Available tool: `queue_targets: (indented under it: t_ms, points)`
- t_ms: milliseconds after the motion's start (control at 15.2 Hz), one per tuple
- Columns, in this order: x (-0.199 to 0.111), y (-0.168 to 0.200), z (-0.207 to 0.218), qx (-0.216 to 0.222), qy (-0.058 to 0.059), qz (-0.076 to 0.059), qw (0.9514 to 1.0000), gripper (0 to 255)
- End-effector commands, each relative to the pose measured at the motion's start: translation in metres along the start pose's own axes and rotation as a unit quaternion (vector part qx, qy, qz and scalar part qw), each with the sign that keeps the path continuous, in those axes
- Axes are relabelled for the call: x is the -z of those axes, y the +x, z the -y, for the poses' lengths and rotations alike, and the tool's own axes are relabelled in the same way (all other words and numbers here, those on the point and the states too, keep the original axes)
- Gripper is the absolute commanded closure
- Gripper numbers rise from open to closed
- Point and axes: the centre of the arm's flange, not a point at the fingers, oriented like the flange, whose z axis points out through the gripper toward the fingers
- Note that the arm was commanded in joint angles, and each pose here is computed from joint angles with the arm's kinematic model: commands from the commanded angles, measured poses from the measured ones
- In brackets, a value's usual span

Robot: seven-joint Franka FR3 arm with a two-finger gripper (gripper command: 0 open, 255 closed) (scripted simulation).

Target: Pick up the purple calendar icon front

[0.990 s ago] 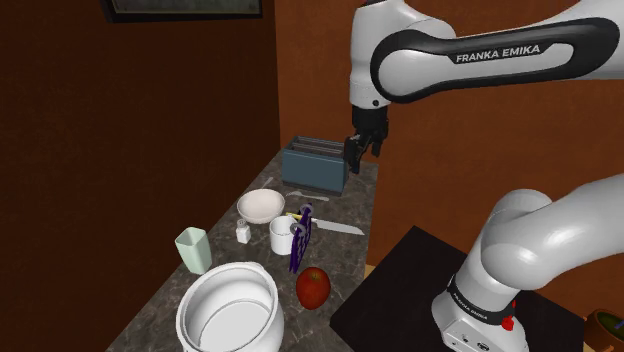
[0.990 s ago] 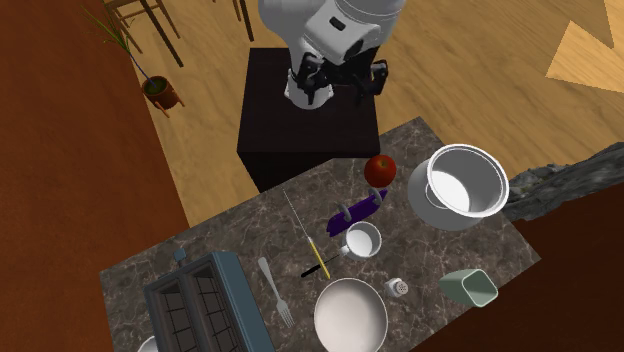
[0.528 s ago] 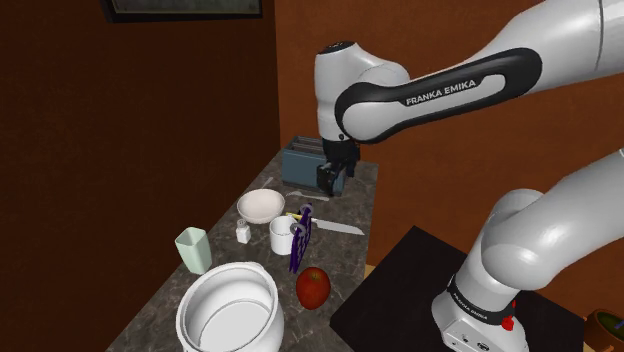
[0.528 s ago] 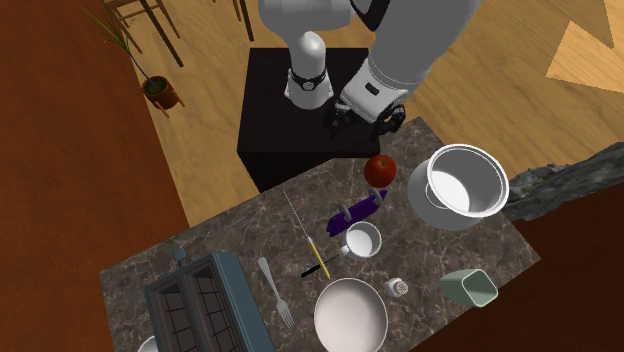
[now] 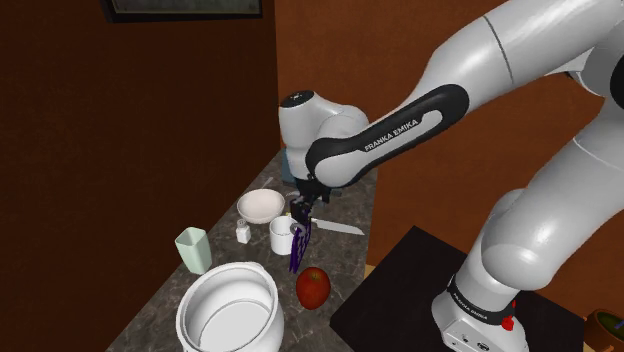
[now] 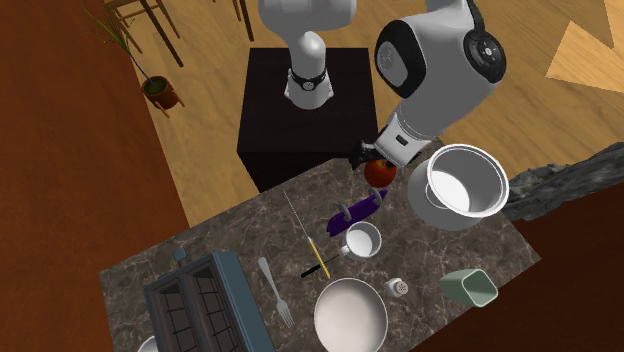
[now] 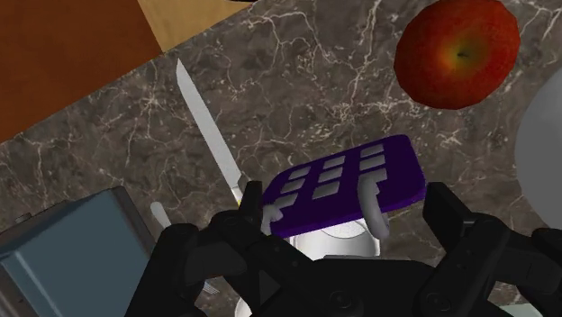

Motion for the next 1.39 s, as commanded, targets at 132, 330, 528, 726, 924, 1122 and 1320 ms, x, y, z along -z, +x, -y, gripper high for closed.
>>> queue_targets:
  t_ms: [132,330,528,726,924,1122,1320]
  points:
    - [-0.038,0.024,0.035,0.009,-0.008,0.000,0.9999,0]
    - [-0.055,0.031,0.048,0.012,-0.012,0.000,0.9999,0]
    - [-0.071,0.031,0.051,0.012,-0.012,0.000,0.9999,0]
    - [-0.089,0.032,0.055,0.012,-0.012,0.000,0.9999,0]
    - [-0.089,0.032,0.056,0.012,-0.011,0.000,0.9999,255]
    - [-0.090,0.031,0.055,0.012,-0.011,0.000,0.9999,255]
    - [-0.090,0.032,0.055,0.012,-0.011,0.000,0.9999,255]
